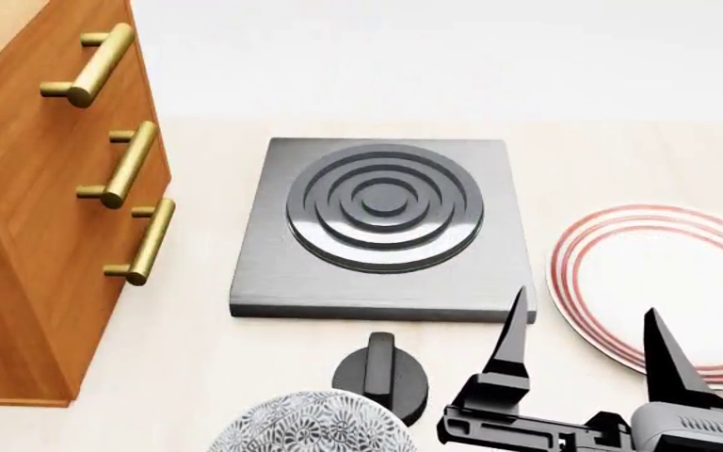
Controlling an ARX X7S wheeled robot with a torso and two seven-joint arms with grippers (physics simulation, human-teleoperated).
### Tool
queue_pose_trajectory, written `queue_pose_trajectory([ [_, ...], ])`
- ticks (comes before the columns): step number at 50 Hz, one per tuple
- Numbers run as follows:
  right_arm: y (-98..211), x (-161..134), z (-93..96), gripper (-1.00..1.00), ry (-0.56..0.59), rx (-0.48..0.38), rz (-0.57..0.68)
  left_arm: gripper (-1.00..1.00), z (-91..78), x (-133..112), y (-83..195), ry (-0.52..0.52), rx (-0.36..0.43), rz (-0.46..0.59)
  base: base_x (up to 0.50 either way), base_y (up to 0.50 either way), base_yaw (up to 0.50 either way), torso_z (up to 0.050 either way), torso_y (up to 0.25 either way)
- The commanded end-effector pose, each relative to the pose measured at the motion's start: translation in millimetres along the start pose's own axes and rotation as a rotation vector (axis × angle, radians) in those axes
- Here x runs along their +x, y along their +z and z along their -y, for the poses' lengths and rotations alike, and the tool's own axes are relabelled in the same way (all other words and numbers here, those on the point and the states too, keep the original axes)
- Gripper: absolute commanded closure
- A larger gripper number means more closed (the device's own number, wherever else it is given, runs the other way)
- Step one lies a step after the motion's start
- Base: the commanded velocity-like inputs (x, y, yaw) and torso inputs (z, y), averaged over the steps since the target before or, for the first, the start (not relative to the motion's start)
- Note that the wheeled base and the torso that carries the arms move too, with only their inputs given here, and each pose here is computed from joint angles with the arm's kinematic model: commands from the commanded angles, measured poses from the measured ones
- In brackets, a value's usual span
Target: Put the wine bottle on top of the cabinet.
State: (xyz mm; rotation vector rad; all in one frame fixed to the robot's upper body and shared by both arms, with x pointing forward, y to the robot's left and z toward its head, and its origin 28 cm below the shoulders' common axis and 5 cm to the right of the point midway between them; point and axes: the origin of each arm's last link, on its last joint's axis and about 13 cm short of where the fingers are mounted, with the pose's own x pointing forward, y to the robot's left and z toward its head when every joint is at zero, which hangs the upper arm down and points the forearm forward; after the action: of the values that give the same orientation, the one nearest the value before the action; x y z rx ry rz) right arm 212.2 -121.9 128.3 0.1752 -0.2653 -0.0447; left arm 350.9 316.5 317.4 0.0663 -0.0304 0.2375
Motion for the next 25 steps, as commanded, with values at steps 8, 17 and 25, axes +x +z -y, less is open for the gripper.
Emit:
queue_pose_trajectory([
  [8,-2.1,-0.1,-0.2,-1.00,0.002,0.001,-0.005,1.00,-1.9,0.2,-29.4,0.022,-0.026,-0.033,0.00,0.00,0.00,0.000,0.000],
  [17,-2.6,-0.4,-1.0,-1.00,0.005,-0.001,-0.007,1.00,-4.2,-0.6,-42.2,0.030,-0.032,-0.053,0.00,0.00,0.00,0.000,0.000],
  [25,-3.0,-0.4,-0.7,-1.00,0.006,-0.003,-0.008,1.00,-5.6,-2.8,-52.1,0.037,-0.035,-0.068,0.00,0.00,0.00,0.000,0.000],
])
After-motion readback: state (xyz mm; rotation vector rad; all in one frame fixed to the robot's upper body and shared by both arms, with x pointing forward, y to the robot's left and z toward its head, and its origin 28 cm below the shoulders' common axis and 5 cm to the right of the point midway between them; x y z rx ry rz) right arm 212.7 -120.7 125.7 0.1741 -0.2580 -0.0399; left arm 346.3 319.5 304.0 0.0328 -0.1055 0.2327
